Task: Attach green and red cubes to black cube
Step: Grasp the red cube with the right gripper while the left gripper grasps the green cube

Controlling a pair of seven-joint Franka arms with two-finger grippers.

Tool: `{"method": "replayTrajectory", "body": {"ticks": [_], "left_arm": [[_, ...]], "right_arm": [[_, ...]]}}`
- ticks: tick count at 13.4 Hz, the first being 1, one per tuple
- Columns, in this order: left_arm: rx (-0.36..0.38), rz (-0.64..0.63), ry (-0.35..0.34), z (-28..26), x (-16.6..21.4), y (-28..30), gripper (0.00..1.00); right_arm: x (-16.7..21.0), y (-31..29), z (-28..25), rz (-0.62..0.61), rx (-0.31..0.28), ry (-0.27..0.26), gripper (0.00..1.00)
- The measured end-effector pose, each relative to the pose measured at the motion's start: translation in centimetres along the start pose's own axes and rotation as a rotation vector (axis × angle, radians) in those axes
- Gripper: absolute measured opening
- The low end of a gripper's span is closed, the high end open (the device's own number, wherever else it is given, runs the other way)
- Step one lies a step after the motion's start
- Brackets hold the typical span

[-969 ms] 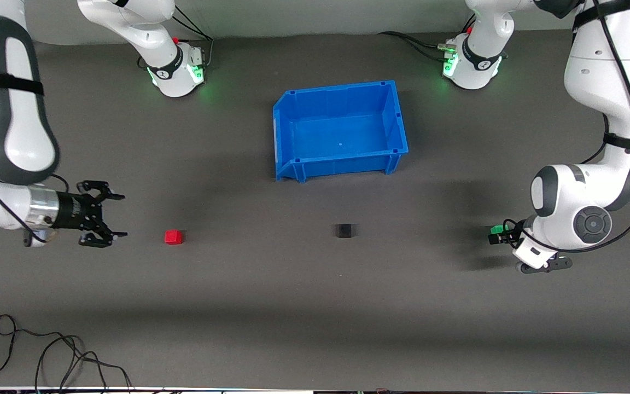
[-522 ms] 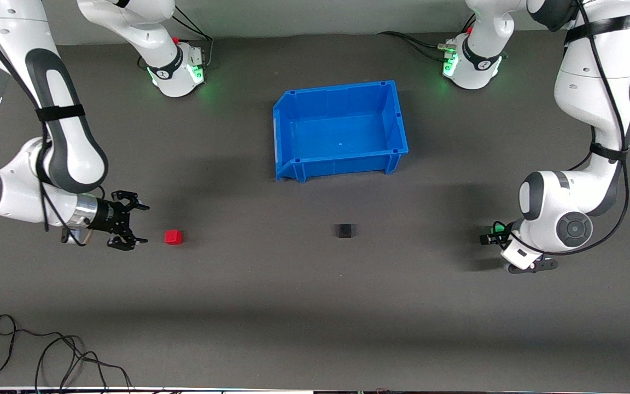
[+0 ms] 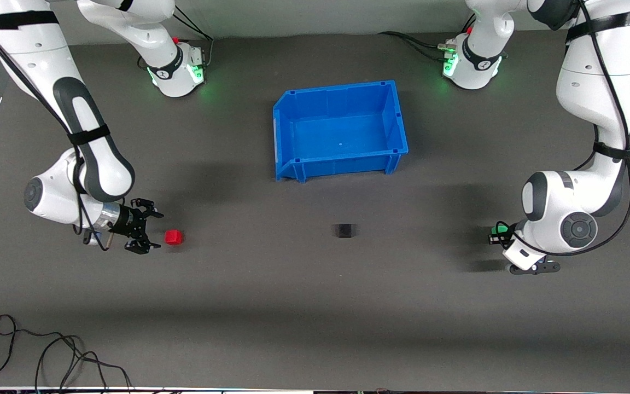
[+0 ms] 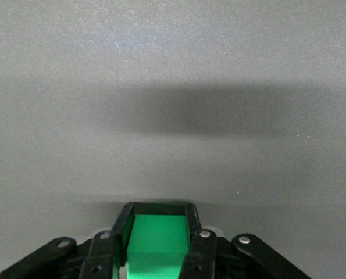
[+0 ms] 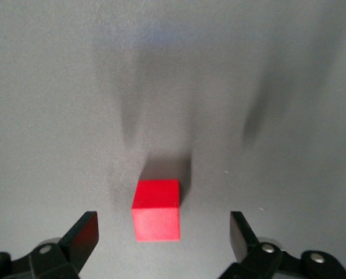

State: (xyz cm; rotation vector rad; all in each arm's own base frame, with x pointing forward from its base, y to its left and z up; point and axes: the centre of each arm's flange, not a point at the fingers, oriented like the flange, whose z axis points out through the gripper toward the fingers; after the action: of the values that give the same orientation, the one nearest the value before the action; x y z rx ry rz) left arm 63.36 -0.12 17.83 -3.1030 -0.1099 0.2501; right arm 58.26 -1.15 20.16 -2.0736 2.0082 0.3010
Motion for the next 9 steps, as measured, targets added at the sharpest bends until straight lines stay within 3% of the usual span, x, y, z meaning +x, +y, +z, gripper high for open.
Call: {"method": "replayTrajectory", "body": {"ticks": [3, 6, 7, 9], "left_arm": [[-0.009, -0.048, -0.011, -0.9, 0.2, -0.1, 0.4], [-0.042, -0.232, -0.043, -5.7, 0.6, -0.3, 0.4], [-0.066, -0.336, -0.048, -8.0, 0.5, 0.0, 0.4], [-0.083, -0.491, -0.046, -10.8, 0.1, 0.7, 0.4]], "right_arm": [[-0.6, 0.0, 2.2, 0.002, 0.026, -0.008, 1.0], [-0.6, 0.1, 3.1, 0.005, 0.023, -0.003, 0.99], [-0.6, 0.1, 3.1, 0.002, 0.024, -0.003, 0.93], [-0.6, 0.1, 3.1, -0.013, 0.024, -0.004, 0.68]]}}
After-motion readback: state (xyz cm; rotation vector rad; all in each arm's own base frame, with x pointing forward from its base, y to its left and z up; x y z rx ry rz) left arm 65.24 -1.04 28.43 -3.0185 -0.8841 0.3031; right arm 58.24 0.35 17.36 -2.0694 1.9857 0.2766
